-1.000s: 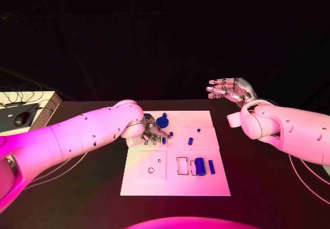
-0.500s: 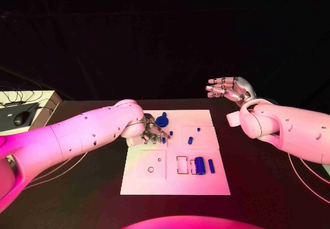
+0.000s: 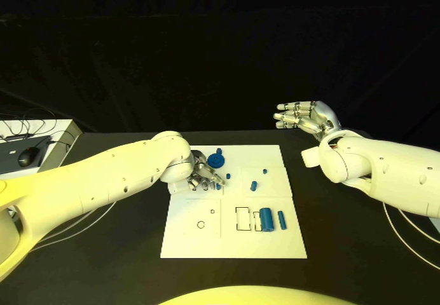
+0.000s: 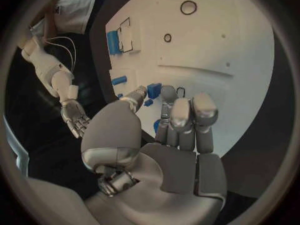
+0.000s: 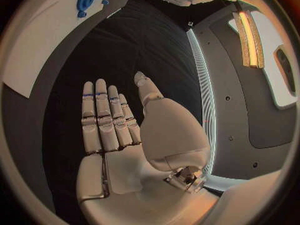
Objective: Assemble the parts on the task board
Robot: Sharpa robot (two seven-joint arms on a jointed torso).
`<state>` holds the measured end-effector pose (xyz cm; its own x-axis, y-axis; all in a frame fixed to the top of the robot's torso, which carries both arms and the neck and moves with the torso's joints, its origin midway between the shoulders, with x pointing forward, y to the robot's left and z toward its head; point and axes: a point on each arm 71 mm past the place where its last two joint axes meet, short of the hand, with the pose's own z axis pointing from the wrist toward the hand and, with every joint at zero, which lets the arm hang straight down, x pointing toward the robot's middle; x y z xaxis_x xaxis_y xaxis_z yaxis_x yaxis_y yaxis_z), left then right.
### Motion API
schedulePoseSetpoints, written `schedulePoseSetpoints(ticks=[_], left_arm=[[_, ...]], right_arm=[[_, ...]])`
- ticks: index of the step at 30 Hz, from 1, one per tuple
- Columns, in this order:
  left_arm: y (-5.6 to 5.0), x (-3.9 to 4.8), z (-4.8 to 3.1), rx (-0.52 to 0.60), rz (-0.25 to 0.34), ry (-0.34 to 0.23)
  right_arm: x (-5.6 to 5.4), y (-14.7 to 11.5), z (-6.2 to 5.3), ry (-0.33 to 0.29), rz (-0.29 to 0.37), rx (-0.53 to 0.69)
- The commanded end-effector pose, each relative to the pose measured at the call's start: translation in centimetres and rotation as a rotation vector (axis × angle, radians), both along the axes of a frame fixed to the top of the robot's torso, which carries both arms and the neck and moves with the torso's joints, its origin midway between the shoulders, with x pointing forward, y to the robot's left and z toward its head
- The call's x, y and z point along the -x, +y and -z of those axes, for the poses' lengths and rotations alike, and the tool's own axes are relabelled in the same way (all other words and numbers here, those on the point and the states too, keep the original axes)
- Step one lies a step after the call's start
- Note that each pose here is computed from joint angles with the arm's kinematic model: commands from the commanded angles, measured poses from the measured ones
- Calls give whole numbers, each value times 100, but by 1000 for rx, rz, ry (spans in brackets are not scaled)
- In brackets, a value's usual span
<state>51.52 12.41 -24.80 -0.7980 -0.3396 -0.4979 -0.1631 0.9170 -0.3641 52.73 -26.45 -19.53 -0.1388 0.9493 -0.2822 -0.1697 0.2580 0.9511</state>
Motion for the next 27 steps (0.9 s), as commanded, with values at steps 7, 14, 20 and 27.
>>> schedulePoseSetpoints(ticks=[7,14,20,27], left_arm=[[-9,8,10,23,11,16],[-31,13,7,32,12,20],[-31,15,8,44,10,28],[-27,18,9,55,8,37]], right_arm=[[-9,32,5,-2,-18,1],[-9,41,9,-1,-22,3],[-12,45,11,0,-23,4],[-14,48,17,3,-24,5]])
